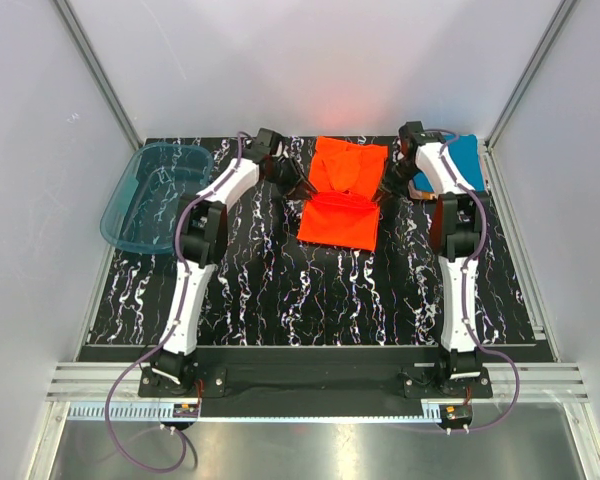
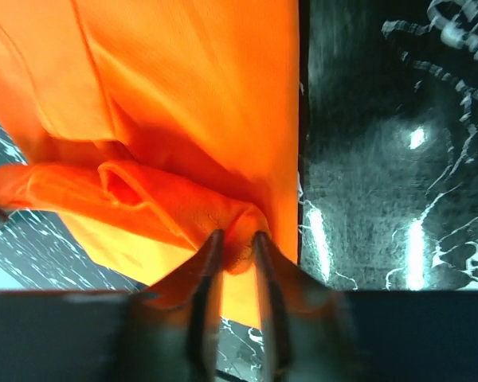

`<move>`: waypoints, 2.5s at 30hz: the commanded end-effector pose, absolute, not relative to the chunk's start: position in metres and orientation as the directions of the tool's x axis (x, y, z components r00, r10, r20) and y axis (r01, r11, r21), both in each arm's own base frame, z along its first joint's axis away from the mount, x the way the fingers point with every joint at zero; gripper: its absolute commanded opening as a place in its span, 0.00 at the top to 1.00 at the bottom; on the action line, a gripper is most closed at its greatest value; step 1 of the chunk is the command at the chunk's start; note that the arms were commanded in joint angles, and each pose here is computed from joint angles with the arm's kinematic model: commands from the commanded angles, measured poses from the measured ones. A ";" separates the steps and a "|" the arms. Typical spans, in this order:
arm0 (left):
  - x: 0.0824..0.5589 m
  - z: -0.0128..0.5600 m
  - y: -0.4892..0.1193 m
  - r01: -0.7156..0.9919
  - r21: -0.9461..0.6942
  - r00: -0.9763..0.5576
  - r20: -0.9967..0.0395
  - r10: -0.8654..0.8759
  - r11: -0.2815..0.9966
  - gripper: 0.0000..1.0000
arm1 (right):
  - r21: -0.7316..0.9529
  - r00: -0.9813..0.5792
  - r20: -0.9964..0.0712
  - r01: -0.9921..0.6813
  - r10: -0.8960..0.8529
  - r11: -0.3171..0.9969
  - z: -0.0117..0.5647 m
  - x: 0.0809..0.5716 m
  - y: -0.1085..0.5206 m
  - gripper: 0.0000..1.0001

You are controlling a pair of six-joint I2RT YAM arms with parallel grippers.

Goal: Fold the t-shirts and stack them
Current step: Fold the tshirt

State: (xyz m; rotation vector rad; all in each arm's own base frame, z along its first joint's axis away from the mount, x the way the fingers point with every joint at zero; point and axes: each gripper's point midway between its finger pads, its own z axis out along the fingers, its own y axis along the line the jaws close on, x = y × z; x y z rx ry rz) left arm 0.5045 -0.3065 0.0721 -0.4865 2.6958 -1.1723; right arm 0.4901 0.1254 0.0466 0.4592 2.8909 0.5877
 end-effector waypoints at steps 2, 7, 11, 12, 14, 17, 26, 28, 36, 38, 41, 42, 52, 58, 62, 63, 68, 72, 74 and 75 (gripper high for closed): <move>0.531 0.118 -0.302 -0.124 -0.770 -0.920 -0.148 -0.364 0.626 0.62 | 0.412 -0.930 -0.121 0.272 0.348 0.870 0.072 0.505 0.114 0.62; 0.535 0.147 -0.281 -0.027 -0.709 -0.896 -0.295 -0.331 0.704 0.58 | 0.333 -0.919 -0.187 0.274 0.348 0.902 0.095 0.506 0.092 0.36; 0.515 0.148 -0.264 -0.012 -0.650 -0.906 -0.314 -0.283 0.759 0.62 | 0.323 -0.929 -0.162 0.268 0.332 0.908 0.099 0.487 0.093 0.33; 0.510 0.146 -0.264 -0.014 -0.649 -0.911 -0.305 -0.277 0.761 0.64 | 0.334 -0.936 -0.136 0.266 0.325 0.904 0.099 0.473 0.099 0.33; 0.498 0.144 -0.264 -0.020 -0.651 -0.920 -0.285 -0.269 0.759 0.67 | 0.351 -0.931 -0.164 0.252 0.325 0.902 0.103 0.470 0.103 0.33; 0.480 0.140 -0.279 -0.011 -0.658 -0.936 -0.258 -0.239 0.753 0.68 | 0.373 -0.938 -0.160 0.232 0.309 0.898 0.106 0.453 0.117 0.34; 0.427 0.091 -0.317 -0.084 -0.698 -0.978 -0.078 -0.192 0.711 0.74 | 0.481 -0.977 -0.052 0.156 0.205 0.863 0.086 0.410 0.188 0.48; 0.416 0.074 -0.311 -0.113 -0.683 -0.980 -0.042 -0.194 0.722 0.74 | 0.488 -0.984 -0.010 0.149 0.176 0.860 0.071 0.401 0.199 0.53; 0.379 0.033 -0.288 -0.195 -0.590 -0.977 0.047 -0.207 0.784 0.77 | 0.471 -0.989 0.033 0.143 0.145 0.871 0.039 0.377 0.202 0.65; 0.363 0.020 -0.280 -0.216 -0.554 -0.975 0.085 -0.204 0.804 0.78 | 0.454 -0.990 0.046 0.140 0.134 0.880 0.029 0.368 0.197 0.66; 0.345 0.005 -0.268 -0.240 -0.506 -0.971 0.118 -0.209 0.828 0.79 | 0.445 -0.989 0.081 0.146 0.122 0.884 0.016 0.351 0.193 0.66; 0.340 0.003 -0.266 -0.246 -0.501 -0.969 0.126 -0.211 0.830 0.79 | 0.448 -0.989 0.087 0.147 0.121 0.882 0.015 0.346 0.193 0.66; 0.249 0.003 -0.242 -0.177 -0.478 -0.981 0.161 -0.112 0.860 0.81 | 0.521 -0.982 0.169 0.161 0.083 0.838 0.011 0.260 0.203 0.65; 0.227 0.054 -0.259 0.050 -0.585 -0.998 0.010 0.069 0.809 0.79 | 0.554 -0.991 0.124 0.109 0.048 0.825 0.048 0.238 0.197 0.59; 0.250 0.097 -0.273 0.162 -0.631 -0.986 -0.137 0.096 0.759 0.76 | 0.581 -0.999 0.020 0.041 0.037 0.813 0.086 0.264 0.204 0.58; 0.257 0.103 -0.277 0.178 -0.639 -0.982 -0.160 0.098 0.748 0.75 | 0.581 -0.999 0.007 0.036 0.039 0.813 0.089 0.271 0.204 0.58; 0.297 0.112 -0.310 0.187 -0.721 -0.982 -0.158 0.105 0.668 0.76 | 0.583 -0.996 -0.019 0.063 0.092 0.810 0.089 0.314 0.208 0.69; 0.328 0.103 -0.324 0.150 -0.762 -0.988 -0.132 0.076 0.630 0.77 | 0.593 -0.989 -0.029 0.098 0.143 0.799 0.081 0.342 0.206 1.00; 0.341 0.091 -0.324 0.108 -0.781 -0.994 -0.099 0.049 0.615 0.78 | 0.570 -0.987 -0.023 0.117 0.159 0.813 0.070 0.353 0.197 1.00; 0.346 0.080 -0.323 0.083 -0.781 -0.996 -0.076 0.038 0.618 0.78 | 0.560 -0.987 -0.024 0.118 0.159 0.820 0.066 0.357 0.193 1.00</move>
